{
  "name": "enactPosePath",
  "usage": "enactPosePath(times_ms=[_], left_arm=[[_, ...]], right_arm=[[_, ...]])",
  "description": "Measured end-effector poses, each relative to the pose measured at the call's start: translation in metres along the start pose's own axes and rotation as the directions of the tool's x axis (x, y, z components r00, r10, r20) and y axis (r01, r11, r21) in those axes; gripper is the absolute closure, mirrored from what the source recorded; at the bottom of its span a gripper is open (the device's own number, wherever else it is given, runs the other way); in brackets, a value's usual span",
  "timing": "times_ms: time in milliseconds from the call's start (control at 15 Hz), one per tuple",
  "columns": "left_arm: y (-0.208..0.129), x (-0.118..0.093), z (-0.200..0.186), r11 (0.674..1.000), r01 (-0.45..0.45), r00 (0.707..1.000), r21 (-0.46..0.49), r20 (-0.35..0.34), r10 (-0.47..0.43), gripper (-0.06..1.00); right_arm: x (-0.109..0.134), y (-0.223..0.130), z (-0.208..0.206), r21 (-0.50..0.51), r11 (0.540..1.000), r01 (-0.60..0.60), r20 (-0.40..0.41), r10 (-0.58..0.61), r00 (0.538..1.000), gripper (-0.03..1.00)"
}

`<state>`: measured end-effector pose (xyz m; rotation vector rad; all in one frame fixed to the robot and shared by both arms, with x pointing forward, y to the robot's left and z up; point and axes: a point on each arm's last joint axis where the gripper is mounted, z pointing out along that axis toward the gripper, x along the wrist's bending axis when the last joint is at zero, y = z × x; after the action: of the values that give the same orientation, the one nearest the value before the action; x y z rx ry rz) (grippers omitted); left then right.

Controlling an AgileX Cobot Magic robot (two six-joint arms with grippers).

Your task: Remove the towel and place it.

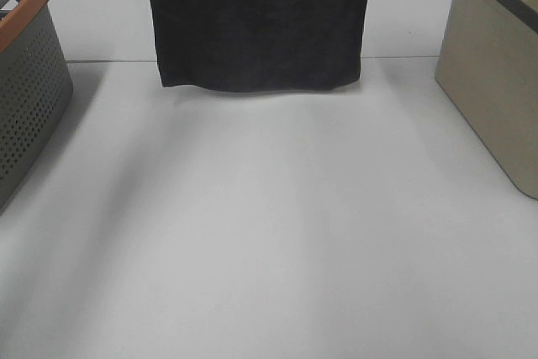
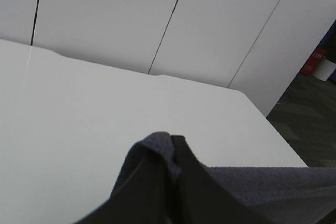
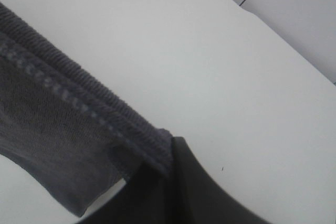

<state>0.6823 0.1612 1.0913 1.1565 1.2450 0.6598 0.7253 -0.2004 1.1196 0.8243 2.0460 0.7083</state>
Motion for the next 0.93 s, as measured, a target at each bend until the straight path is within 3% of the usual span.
enactPosePath(times_ms=[200, 333, 400, 467, 600, 800, 933], left_arm=[[-0.003, 0.0, 0.011, 0.996, -0.07, 0.997, -0.055, 0.038, 0.072, 0.94], [-0.025, 0.007, 0.009, 0.992, -0.108, 0.992, -0.064, 0.057, 0.111, 0.94], [-0.066, 0.014, -0.002, 0.993, -0.116, 0.991, 0.006, 0.064, 0.115, 0.94], [-0.089, 0.018, -0.011, 0.99, -0.124, 0.99, 0.059, 0.069, 0.12, 0.94], [-0.117, 0.02, -0.029, 0.983, -0.127, 0.99, 0.131, 0.075, 0.117, 0.94], [-0.152, 0.012, -0.071, 0.961, -0.142, 0.987, 0.238, 0.108, 0.119, 0.94], [-0.168, 0.017, -0.093, 0.944, -0.141, 0.988, 0.299, 0.099, 0.117, 0.94]], right_arm=[[-0.004, -0.001, 0.003, -0.006, 1.0, -0.019, 0.026, 0.019, 0.999, 0.95], [0.009, -0.023, 0.015, 0.067, 0.998, -0.017, -0.006, 0.018, 1.0, 0.95], [0.037, -0.065, 0.022, 0.171, 0.985, -0.014, -0.073, 0.027, 0.997, 0.95], [0.047, -0.079, 0.019, 0.178, 0.984, -0.012, -0.078, 0.027, 0.997, 0.95], [0.063, -0.097, 0.008, 0.198, 0.98, -0.002, -0.107, 0.023, 0.994, 0.95], [0.105, -0.127, -0.006, 0.266, 0.963, 0.03, -0.212, 0.028, 0.977, 0.95], [0.13, -0.147, -0.009, 0.323, 0.946, 0.031, -0.274, 0.062, 0.96, 0.95]])
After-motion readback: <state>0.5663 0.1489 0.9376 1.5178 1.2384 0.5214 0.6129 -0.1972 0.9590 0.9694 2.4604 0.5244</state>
